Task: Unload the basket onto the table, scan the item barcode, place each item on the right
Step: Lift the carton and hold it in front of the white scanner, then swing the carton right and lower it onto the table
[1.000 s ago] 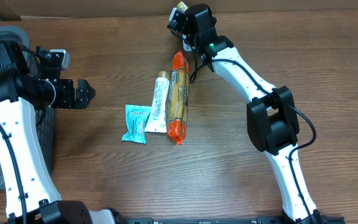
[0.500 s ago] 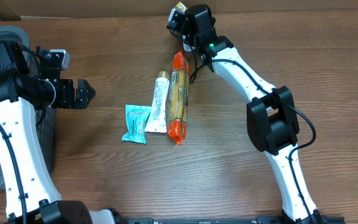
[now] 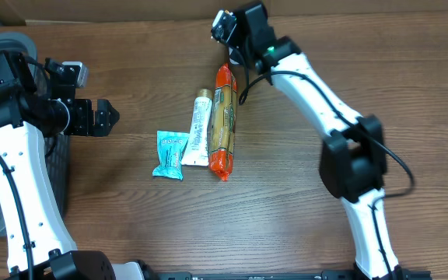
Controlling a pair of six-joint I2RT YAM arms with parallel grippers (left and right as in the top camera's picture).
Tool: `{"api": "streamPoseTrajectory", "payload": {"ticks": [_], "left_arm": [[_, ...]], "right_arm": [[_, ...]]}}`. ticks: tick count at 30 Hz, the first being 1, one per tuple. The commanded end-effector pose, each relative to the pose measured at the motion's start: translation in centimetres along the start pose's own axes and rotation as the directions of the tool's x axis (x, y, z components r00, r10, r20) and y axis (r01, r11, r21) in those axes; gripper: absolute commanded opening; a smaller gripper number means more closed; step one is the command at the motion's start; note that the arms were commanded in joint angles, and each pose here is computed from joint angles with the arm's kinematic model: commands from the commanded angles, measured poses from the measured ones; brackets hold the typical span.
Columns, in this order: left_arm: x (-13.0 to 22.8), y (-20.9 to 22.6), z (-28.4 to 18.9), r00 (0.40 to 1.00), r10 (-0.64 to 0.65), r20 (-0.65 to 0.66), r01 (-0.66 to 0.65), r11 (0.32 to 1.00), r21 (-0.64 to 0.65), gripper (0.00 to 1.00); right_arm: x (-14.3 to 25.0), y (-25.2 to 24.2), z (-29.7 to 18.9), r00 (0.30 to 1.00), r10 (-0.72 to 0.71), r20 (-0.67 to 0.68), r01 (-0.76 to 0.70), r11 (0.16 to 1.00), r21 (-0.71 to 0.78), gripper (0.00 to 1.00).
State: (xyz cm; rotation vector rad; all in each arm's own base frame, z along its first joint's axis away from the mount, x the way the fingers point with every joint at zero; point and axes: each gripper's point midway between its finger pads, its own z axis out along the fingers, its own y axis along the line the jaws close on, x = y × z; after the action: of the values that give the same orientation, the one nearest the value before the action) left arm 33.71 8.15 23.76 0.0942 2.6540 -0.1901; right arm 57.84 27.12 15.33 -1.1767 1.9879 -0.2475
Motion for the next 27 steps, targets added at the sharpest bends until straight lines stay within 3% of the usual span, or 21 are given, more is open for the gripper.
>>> {"api": "streamPoseTrajectory", "payload": {"ticks": [1, 4, 6, 9, 13, 16, 20, 23, 27], "left_arm": [[-0.1, -0.1, 0.2, 1.0, 0.021, 0.0, -0.021, 1.0, 0.013, 0.99], [-0.1, -0.1, 0.2, 1.0, 0.021, 0.0, -0.021, 1.0, 0.013, 1.0], [-0.1, -0.1, 0.2, 1.0, 0.021, 0.0, -0.021, 1.0, 0.013, 1.0], [-0.1, -0.1, 0.2, 1.0, 0.021, 0.0, -0.021, 1.0, 0.013, 1.0], [-0.1, -0.1, 0.2, 1.0, 0.021, 0.0, -0.021, 1.0, 0.013, 0.99], [-0.1, -0.1, 0.2, 1.0, 0.021, 0.0, -0.021, 1.0, 0.013, 1.0], [-0.1, -0.1, 0.2, 1.0, 0.021, 0.0, -0.021, 1.0, 0.013, 1.0], [-0.1, -0.1, 0.2, 1.0, 0.021, 0.0, -0.021, 1.0, 0.013, 1.0], [-0.1, -0.1, 0.2, 1.0, 0.021, 0.0, -0.021, 1.0, 0.013, 1.0]], "right_arm": [[-8.5, -4.9, -15.8, 0.887, 0.351, 0.299, -0.316, 0.935, -0.162, 0.04], [-6.8, -4.9, -21.4, 0.777, 0.602, 0.184, -0.543, 0.789, -0.29, 0.04], [-3.9, -4.6, -24.1, 0.71, 0.702, 0.056, -0.66, 0.691, -0.294, 0.04], [2.1, -3.7, -26.5, 0.617, 0.77, -0.162, -0.784, 0.582, -0.216, 0.04], [10.0, -3.1, -26.7, 0.423, 0.818, -0.391, -0.893, 0.449, -0.029, 0.04], [14.8, -3.7, -25.8, 0.252, 0.862, -0.44, -0.93, 0.342, 0.138, 0.04], [21.3, -4.2, -23.4, 0.032, 0.913, -0.406, -0.91, 0.194, 0.366, 0.04], [25.5, -3.5, -21.1, -0.061, 0.924, -0.377, -0.883, 0.126, 0.451, 0.04], [29.6, -1.5, -18.0, -0.093, 0.921, -0.379, -0.872, 0.109, 0.477, 0.04]]}}
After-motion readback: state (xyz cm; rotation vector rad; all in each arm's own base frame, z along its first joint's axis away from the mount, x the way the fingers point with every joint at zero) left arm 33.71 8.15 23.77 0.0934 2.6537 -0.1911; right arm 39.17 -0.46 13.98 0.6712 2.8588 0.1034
